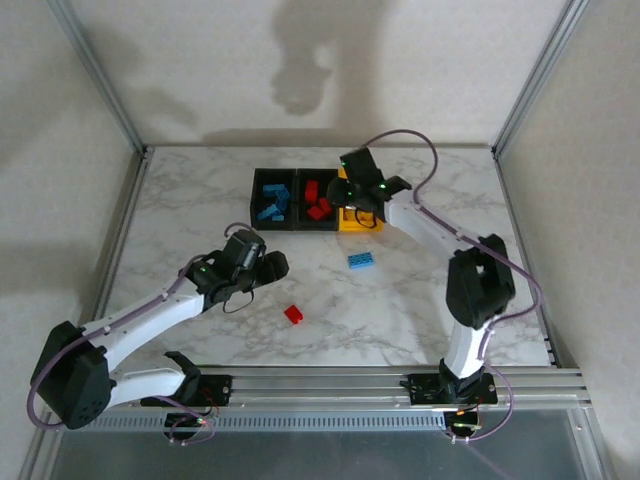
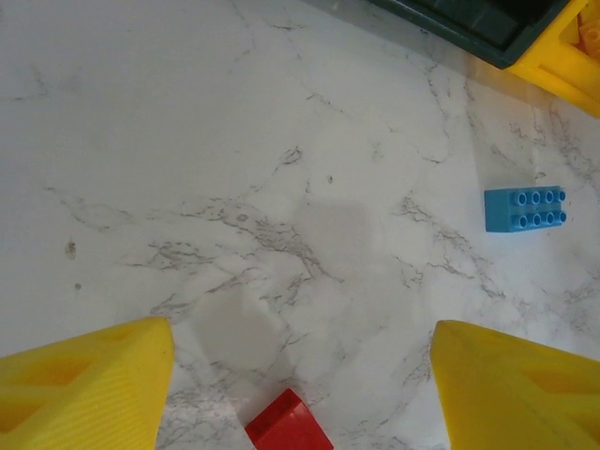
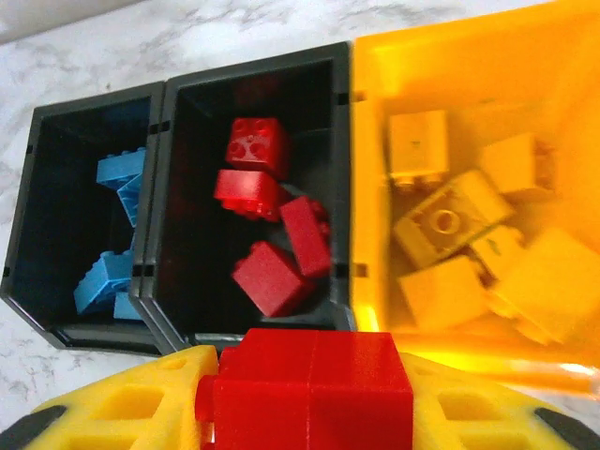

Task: Sort the legos into containers by color
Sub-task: Pick up the lego from the middle-right of the table, then place the lego in the container, then pick up the lego from the center of the table.

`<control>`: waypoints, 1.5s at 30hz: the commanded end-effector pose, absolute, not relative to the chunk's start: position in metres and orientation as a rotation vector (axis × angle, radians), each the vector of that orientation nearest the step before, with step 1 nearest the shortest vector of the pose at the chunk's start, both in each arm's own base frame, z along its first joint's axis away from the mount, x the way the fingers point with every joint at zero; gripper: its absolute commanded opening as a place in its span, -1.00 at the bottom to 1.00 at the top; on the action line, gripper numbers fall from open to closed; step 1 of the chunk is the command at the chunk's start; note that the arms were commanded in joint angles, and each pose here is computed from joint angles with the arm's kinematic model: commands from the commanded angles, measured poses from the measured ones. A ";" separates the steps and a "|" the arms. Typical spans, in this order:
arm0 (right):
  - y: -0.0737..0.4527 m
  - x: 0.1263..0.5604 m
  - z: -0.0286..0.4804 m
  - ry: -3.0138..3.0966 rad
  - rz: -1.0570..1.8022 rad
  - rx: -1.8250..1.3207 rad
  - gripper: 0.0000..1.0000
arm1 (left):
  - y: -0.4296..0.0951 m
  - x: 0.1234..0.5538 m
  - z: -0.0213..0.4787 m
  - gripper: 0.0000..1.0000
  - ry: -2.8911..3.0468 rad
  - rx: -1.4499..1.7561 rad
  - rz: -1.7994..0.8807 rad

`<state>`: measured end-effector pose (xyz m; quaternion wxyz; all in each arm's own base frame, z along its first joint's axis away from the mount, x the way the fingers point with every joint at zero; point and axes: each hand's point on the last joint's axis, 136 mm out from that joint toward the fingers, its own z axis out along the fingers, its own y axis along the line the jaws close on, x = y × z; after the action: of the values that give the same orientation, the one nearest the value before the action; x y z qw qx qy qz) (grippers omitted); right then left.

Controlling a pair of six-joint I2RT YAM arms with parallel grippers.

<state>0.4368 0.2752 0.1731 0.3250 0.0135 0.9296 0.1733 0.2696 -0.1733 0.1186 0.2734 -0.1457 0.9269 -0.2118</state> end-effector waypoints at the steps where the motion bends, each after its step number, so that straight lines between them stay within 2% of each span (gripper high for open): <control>1: 0.297 0.445 0.157 2.482 0.463 -0.025 -0.29 | -0.165 0.263 0.120 0.44 2.477 -0.430 -0.556; 8: 0.327 0.467 0.130 2.521 0.488 -0.060 -0.25 | -0.158 0.258 0.123 0.45 2.469 -0.447 -0.536; 13: 0.334 0.473 0.122 2.535 0.480 -0.061 -0.06 | -0.154 0.254 0.120 0.45 2.482 -0.453 -0.520; 19: 0.334 0.475 0.141 2.498 0.487 -0.067 0.17 | -0.153 0.251 0.119 0.48 2.495 -0.455 -0.512; 24: 0.328 0.470 0.164 2.464 0.478 -0.068 0.20 | -0.160 0.248 0.115 0.48 2.536 -0.425 -0.530; 33: 0.291 0.411 0.194 2.405 0.524 -0.059 0.19 | -0.180 0.243 0.101 0.49 2.609 -0.375 -0.533; 45: 0.214 0.322 0.171 2.436 0.473 0.041 0.24 | -0.213 0.222 0.076 0.55 2.746 -0.398 -0.446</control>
<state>0.3324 0.2275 0.1688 0.3114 -0.0036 0.9321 0.1850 0.2282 -0.2099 0.0806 0.1813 -0.1227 0.9597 -0.1763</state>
